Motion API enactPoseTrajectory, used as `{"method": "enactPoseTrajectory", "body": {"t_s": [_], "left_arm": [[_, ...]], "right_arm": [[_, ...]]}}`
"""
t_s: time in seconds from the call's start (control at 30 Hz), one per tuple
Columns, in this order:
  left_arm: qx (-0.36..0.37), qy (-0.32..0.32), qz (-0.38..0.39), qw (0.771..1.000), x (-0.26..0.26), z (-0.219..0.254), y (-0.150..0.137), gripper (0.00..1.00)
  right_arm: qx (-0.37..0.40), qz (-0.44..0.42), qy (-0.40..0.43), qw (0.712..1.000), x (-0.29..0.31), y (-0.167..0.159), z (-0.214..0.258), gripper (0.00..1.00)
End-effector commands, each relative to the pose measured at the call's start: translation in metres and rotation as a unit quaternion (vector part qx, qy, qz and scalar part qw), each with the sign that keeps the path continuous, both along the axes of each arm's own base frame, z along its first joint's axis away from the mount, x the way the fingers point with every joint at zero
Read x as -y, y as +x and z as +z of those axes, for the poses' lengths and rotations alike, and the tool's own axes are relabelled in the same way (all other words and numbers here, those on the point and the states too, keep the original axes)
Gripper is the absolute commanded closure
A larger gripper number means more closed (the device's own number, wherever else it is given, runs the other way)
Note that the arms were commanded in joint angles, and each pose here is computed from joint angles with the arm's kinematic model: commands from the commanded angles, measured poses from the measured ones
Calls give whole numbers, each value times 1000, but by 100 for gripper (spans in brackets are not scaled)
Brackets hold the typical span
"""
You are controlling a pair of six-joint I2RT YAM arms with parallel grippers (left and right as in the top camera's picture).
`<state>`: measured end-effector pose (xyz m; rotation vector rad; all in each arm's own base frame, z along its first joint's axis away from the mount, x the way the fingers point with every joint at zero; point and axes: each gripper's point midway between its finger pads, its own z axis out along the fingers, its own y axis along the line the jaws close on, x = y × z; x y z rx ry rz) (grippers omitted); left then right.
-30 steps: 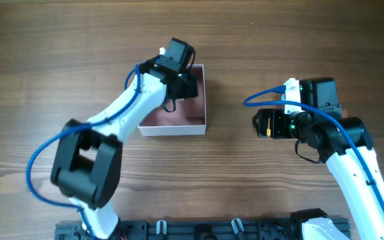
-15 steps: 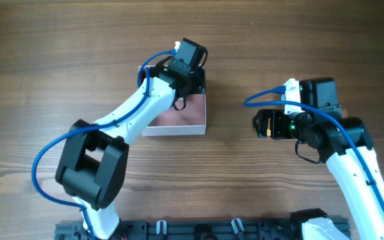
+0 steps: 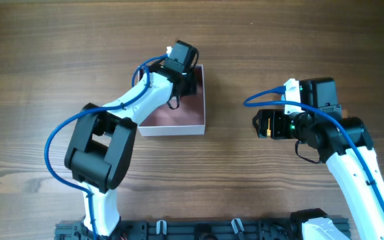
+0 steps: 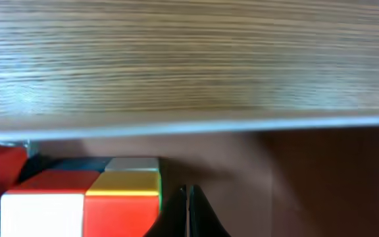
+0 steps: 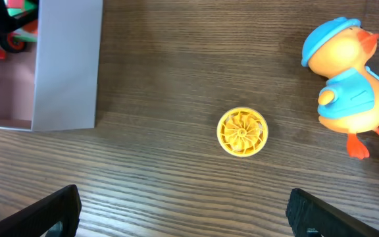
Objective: Pack container
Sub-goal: 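Carry the Rubik's cube into the box beside the truck, release, then grasp the yellow round toy with the right gripper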
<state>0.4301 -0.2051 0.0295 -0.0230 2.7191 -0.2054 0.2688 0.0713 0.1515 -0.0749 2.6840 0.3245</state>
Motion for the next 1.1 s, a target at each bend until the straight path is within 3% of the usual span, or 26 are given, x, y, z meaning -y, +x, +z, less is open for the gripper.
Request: {"method": "enactPoseTrajectory", "body": {"t_s": [0.0, 0.13, 0.37, 0.43, 0.47, 0.5, 0.57, 0.6, 0.73, 0.9, 1.07], "left_arm": [[-7, 21, 22, 999, -23, -5, 4, 96], [-7, 21, 23, 999, -24, -5, 5, 95], [23, 17, -22, 999, 1, 22, 2, 80], [53, 24, -27, 998, 2, 56, 1, 62], [70, 26, -21, 997, -2, 75, 0, 42], [82, 28, -15, 996, -8, 90, 0, 35], [112, 30, 5, 993, -27, 130, -6, 6], [125, 26, 18, 992, -42, 153, -11, 0], [104, 33, 91, 990, -110, 187, -44, 0], [-9, -1, 198, 980, -192, 169, -82, 0], [-57, -43, 163, 984, -212, 136, -91, 0]], "right_arm": [[10, -4, -8, 1000, 2, 4, 6, 0], [10, -4, -8, 1000, 2, 4, 6, 0], [10, -4, -8, 1000, 2, 4, 6, 0], [10, -4, -8, 1000, 2, 4, 6, 0], [10, -4, -8, 1000, 2, 4, 6, 0], [10, -4, -8, 1000, 2, 4, 6, 0], [10, -4, -8, 1000, 2, 4, 6, 0], [10, -4, -8, 1000, 2, 4, 6, 0], [12, -1, -10, 1000, 2, 5, 7, 0], [-20, -77, 5, 997, 10, 12, -3, 0], [-137, -114, -63, 982, 27, 18, -77, 0]]}}
